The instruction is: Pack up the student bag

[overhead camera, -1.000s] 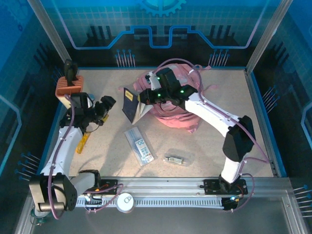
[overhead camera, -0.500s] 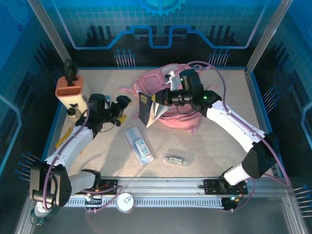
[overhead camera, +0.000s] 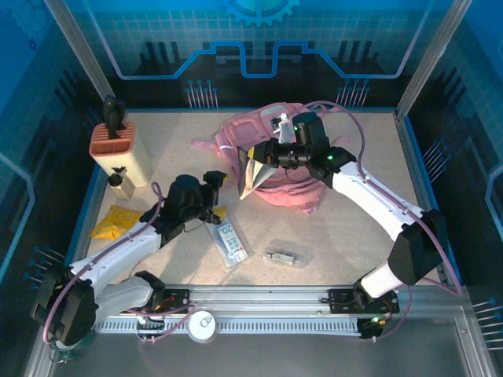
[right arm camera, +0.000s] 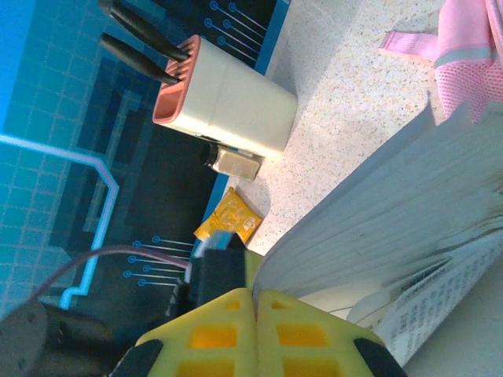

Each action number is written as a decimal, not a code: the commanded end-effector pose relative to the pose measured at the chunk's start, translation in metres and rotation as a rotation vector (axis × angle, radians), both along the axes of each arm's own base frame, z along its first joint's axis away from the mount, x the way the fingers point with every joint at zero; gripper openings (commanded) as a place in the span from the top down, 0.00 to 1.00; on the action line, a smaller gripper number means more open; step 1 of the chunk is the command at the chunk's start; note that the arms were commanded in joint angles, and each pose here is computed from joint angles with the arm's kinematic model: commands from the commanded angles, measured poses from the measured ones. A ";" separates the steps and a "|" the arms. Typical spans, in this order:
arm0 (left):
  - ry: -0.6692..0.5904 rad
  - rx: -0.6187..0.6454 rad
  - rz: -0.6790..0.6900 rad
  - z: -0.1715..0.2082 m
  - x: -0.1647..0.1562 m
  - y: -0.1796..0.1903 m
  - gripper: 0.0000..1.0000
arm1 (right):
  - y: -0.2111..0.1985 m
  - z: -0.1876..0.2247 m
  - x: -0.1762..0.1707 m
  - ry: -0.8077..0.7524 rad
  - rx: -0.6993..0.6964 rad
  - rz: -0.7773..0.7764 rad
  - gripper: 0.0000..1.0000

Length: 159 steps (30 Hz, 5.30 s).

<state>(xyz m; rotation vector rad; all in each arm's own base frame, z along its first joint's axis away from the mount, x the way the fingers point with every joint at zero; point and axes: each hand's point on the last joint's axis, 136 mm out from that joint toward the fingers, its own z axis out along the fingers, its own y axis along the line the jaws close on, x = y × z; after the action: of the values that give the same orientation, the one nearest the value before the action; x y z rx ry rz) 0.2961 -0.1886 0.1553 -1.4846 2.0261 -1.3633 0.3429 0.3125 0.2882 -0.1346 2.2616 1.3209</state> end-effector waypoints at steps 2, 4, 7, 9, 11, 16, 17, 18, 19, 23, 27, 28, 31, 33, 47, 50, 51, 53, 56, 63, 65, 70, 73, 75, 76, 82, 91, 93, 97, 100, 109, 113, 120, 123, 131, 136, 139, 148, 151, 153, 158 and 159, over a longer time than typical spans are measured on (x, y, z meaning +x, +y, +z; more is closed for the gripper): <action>-0.009 -0.102 0.169 0.010 0.020 -0.004 0.01 | 0.003 0.014 0.003 -0.040 0.055 -0.014 1.00; -0.047 -0.129 0.200 0.015 0.027 -0.007 0.02 | 0.004 0.013 -0.001 -0.031 0.061 -0.012 1.00; -0.059 -0.153 0.252 0.018 0.035 -0.005 0.07 | 0.006 0.014 -0.007 -0.007 0.102 -0.011 1.00; -0.086 -0.151 0.296 0.021 0.040 0.002 0.14 | 0.005 0.015 -0.012 0.000 0.117 -0.014 1.00; -0.120 -0.139 0.308 0.030 0.044 0.004 0.21 | 0.003 0.013 -0.015 0.011 0.120 -0.022 1.00; -0.172 -0.141 0.321 0.045 0.051 0.005 0.41 | -0.002 0.010 -0.021 0.019 0.117 -0.037 1.00; -0.175 -0.145 0.323 0.046 0.051 0.005 0.45 | -0.003 0.009 -0.021 0.018 0.113 -0.042 1.00; -0.179 -0.145 0.322 0.047 0.051 0.005 0.49 | -0.004 0.009 -0.021 0.016 0.112 -0.046 1.00; -0.188 -0.141 0.324 0.048 0.052 0.006 0.52 | -0.004 0.009 -0.021 0.015 0.111 -0.047 1.00; -0.223 -0.136 0.314 0.058 0.053 0.006 0.69 | -0.006 0.006 -0.021 0.021 0.101 -0.054 1.00; -0.266 -0.119 0.308 0.071 0.055 0.007 0.82 | -0.008 0.002 -0.022 0.030 0.092 -0.060 1.00; -0.272 -0.124 0.311 0.075 0.055 0.008 0.85 | -0.009 0.001 -0.022 0.030 0.088 -0.063 1.00; -0.323 -0.077 0.288 0.086 0.058 0.009 0.91 | -0.014 -0.003 -0.023 0.033 0.066 -0.073 1.00; -0.363 -0.055 0.264 0.100 0.061 0.008 0.94 | -0.019 -0.005 -0.025 0.034 0.049 -0.076 0.88; -0.711 0.066 -0.128 0.220 0.081 -0.049 1.00 | -0.087 0.026 -0.035 0.096 0.129 -0.097 0.01; -0.762 0.058 -0.180 0.237 0.081 -0.061 1.00 | -0.087 0.056 -0.038 0.057 0.212 -0.052 0.00; -0.776 0.058 -0.187 0.241 0.081 -0.063 1.00 | -0.085 0.064 -0.040 0.045 0.236 -0.033 0.00; -0.796 0.053 -0.194 0.246 0.082 -0.067 1.00 | -0.080 0.071 -0.040 0.064 0.285 -0.004 0.00; -0.814 0.043 -0.201 0.250 0.083 -0.072 1.00 | -0.076 0.072 -0.035 0.092 0.350 0.009 0.00; -0.823 0.122 -0.203 0.242 0.084 -0.073 1.00 | -0.072 0.087 -0.029 0.081 0.418 0.031 0.22; -0.825 0.134 -0.203 0.239 0.085 -0.073 1.00 | -0.074 0.087 -0.029 0.072 0.405 0.024 0.31; -0.804 0.188 -0.213 0.232 0.087 -0.073 1.00 | -0.082 0.068 -0.028 0.092 0.319 -0.031 0.53; -0.800 0.209 -0.226 0.229 0.087 -0.076 1.00 | -0.086 0.063 -0.026 0.081 0.297 -0.049 0.70; -0.796 0.226 -0.231 0.227 0.087 -0.076 1.00 | -0.089 0.063 -0.025 0.079 0.293 -0.056 0.79; -0.792 0.233 -0.232 0.226 0.086 -0.076 1.00 | -0.090 0.062 -0.025 0.075 0.289 -0.058 0.83; -0.814 0.306 -0.300 0.219 0.078 -0.080 0.62 | -0.109 0.063 -0.027 0.025 0.229 -0.106 0.98; -0.776 0.873 -0.704 0.144 0.067 -0.075 0.44 | -0.181 0.029 -0.035 0.055 -0.008 -0.339 0.97; -0.774 0.950 -0.802 0.123 0.066 -0.083 0.44 | -0.200 0.021 -0.038 0.061 -0.056 -0.406 0.97; -0.767 1.055 -0.995 0.085 0.070 -0.107 0.44 | -0.231 0.006 -0.046 0.076 -0.103 -0.517 0.96; -0.741 1.149 -1.092 0.059 0.080 -0.124 0.44 | -0.248 -0.009 -0.049 0.110 -0.141 -0.577 0.97; -0.780 1.163 -1.354 -0.002 0.085 -0.182 0.46 | -0.274 -0.037 -0.051 0.174 -0.161 -0.669 0.97; -0.797 1.136 -1.435 -0.016 0.080 -0.204 0.46 | -0.280 -0.043 -0.051 0.188 -0.169 -0.682 0.97; -0.759 1.090 -1.488 -0.041 0.085 -0.221 0.54 | -0.284 -0.049 -0.051 0.199 -0.175 -0.689 0.97; -0.765 1.070 -1.501 -0.049 0.083 -0.228 0.56 | -0.287 -0.051 -0.051 0.205 -0.175 -0.696 0.96; -0.731 1.158 -1.470 -0.056 0.102 -0.228 0.76 | -0.283 -0.061 -0.049 0.224 -0.163 -0.673 0.97; -0.765 1.169 -1.435 -0.035 0.103 -0.227 0.94 | -0.282 -0.065 -0.049 0.234 -0.163 -0.661 0.97; -0.768 1.210 -1.403 -0.023 0.106 -0.221 1.00 | -0.280 -0.068 -0.050 0.247 -0.162 -0.651 0.98; -0.850 1.276 -1.194 0.068 0.114 -0.198 1.00 | -0.278 -0.070 -0.058 0.243 -0.229 -0.628 0.98; -0.877 1.298 -1.097 0.106 0.123 -0.182 1.00 | -0.265 -0.081 -0.059 0.282 -0.200 -0.577 0.99; -0.895 1.318 -1.049 0.126 0.126 -0.173 1.00 | -0.250 -0.085 -0.057 0.292 -0.185 -0.526 0.99; -0.886 1.415 -0.968 0.158 0.133 -0.150 1.00 | -0.193 -0.096 -0.037 0.261 -0.108 -0.377 0.99; -0.882 1.427 -0.954 0.162 0.134 -0.146 1.00 | -0.181 -0.093 -0.029 0.231 -0.092 -0.353 0.99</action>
<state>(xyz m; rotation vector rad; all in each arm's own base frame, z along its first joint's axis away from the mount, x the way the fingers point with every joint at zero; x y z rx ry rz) 0.4314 -0.3503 0.2638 0.6988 2.1594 -0.2710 0.2940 0.0995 0.1816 0.5071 2.4856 0.9603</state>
